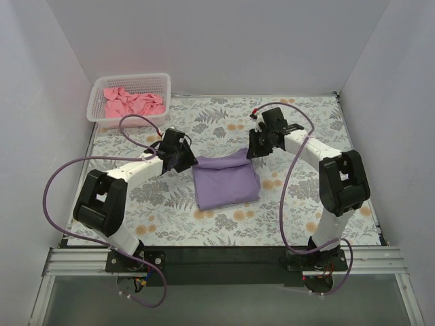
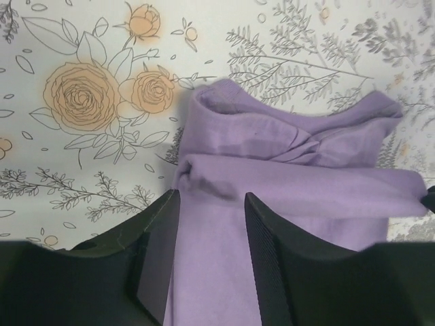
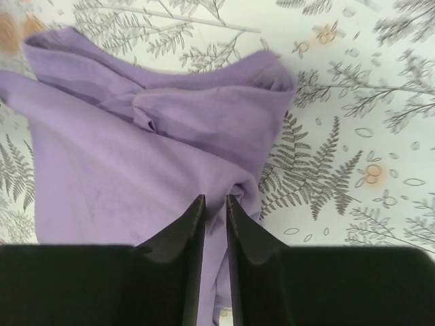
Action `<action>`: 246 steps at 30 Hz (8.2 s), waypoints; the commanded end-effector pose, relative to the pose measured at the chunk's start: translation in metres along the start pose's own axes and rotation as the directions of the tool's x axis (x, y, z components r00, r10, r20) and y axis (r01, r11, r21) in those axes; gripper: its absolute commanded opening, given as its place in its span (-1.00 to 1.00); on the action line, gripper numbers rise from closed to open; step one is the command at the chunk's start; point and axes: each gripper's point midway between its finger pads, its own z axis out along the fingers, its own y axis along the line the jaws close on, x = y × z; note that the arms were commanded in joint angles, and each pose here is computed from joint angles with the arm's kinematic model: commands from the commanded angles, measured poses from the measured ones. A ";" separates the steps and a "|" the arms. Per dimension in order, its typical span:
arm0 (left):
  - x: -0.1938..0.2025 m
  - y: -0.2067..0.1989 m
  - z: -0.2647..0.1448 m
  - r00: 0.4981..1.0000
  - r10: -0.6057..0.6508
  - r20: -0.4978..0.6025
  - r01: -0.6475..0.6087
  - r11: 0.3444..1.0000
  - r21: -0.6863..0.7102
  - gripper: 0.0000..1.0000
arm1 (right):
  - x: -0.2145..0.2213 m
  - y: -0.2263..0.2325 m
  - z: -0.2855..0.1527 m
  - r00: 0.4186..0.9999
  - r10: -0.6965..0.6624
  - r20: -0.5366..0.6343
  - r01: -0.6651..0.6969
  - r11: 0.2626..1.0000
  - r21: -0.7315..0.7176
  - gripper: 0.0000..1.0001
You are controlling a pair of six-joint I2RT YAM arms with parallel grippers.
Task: Fold and stack the t-shirts
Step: Fold the tshirt, then neatly place the folded tshirt to the corner
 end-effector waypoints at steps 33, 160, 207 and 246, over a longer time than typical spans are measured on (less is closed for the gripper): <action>-0.028 -0.027 0.086 0.996 -0.031 0.089 0.019 0.991 0.135 -0.77 | -0.058 0.003 0.055 0.950 0.211 0.230 -0.075 0.870 -0.488 0.10; 0.044 0.052 -0.061 0.987 0.081 -0.135 -0.088 0.995 -0.041 0.47 | 0.097 -0.014 -0.065 0.974 0.127 0.185 -0.138 0.989 0.045 0.40; -0.177 0.241 -0.059 0.963 0.248 0.106 -0.012 0.432 -0.902 -1.00 | 0.090 0.008 -0.108 0.965 -0.038 0.259 0.038 0.999 0.002 0.40; -0.135 0.139 -0.041 0.970 0.226 0.084 -0.140 0.813 -0.565 0.29 | 0.104 0.021 -0.129 0.965 -0.007 0.263 0.019 0.999 -0.044 0.39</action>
